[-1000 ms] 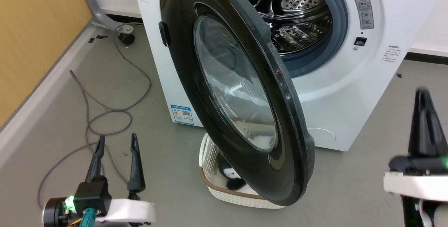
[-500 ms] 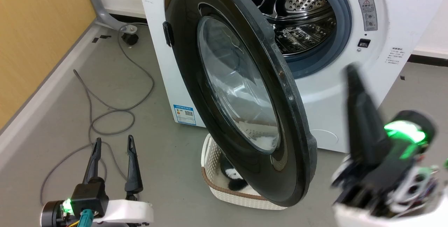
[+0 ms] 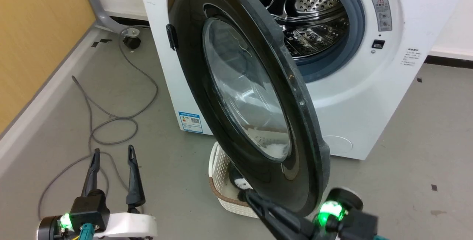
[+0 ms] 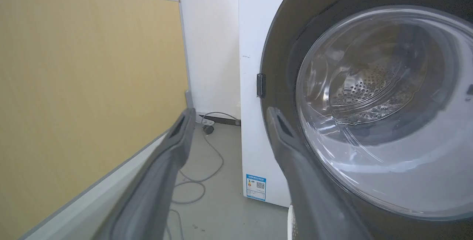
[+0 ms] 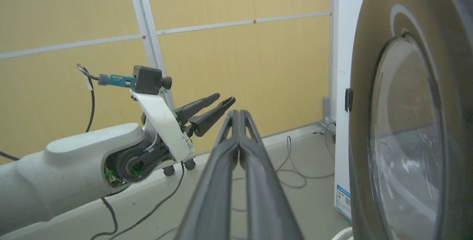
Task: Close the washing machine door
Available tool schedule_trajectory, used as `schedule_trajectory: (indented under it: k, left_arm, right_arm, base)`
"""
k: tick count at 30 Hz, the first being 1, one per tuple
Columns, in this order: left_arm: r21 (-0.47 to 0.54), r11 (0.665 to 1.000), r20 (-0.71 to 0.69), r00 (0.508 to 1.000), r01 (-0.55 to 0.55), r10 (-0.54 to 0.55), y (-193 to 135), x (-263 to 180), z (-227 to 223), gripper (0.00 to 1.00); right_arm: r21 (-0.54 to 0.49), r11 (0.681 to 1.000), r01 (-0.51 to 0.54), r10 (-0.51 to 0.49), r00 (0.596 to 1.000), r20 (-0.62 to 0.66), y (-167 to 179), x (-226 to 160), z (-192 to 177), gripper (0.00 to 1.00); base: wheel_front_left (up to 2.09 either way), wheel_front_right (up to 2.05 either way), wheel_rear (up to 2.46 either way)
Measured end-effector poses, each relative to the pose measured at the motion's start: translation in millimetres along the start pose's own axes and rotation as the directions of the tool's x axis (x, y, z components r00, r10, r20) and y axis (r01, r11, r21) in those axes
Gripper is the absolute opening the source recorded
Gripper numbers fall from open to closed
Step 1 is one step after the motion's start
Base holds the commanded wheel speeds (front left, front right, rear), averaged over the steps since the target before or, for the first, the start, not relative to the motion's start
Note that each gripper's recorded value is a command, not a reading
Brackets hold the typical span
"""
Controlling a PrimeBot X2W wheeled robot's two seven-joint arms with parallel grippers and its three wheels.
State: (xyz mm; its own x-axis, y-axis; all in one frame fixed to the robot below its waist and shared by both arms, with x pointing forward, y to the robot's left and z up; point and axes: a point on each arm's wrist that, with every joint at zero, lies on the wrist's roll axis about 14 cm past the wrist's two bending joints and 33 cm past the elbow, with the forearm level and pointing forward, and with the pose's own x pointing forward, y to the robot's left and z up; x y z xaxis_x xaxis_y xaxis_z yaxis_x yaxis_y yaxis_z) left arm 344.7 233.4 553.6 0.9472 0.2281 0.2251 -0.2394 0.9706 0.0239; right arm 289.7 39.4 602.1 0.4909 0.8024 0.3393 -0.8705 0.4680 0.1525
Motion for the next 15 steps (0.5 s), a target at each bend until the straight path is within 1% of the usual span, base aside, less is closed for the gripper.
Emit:
schedule_trajectory:
  k: [5, 8, 12, 15]
  left_arm:
    - [0.006, 1.0, -0.005, 1.0, 0.008, -0.008, -3.3, 3.0, -2.6, 1.0]
    - [0.006, 1.0, -0.01, 1.0, 0.018, -0.018, -7.3, 5.1, -4.7, 1.0]
    - [0.009, 0.999, -0.019, 0.999, 0.035, -0.035, -13.8, 7.7, -8.6, 1.0]
    - [0.006, 0.999, -0.027, 0.999, 0.043, -0.043, -17.8, 8.9, -11.6, 1.0]
  right_arm:
    - [-0.039, 0.998, 0.057, -0.061, 0.991, -0.117, -18.8, -18.6, -33.0, 0.0]
    - [-0.082, 0.99, 0.113, -0.125, 0.98, -0.154, -38.5, -29.8, -42.4, 0.0]
    - [-0.137, 0.97, 0.199, -0.221, 0.96, -0.174, -69.0, -44.4, -46.0, 0.0]
    - [-0.186, 0.948, 0.26, -0.291, 0.942, -0.165, -92.3, -52.7, -41.6, 0.0]
  base:
    - [0.0, 0.0, 0.0]
    - [0.0, 0.0, 0.0]
    - [0.0, 0.0, 0.0]
    - [0.0, 0.0, 0.0]
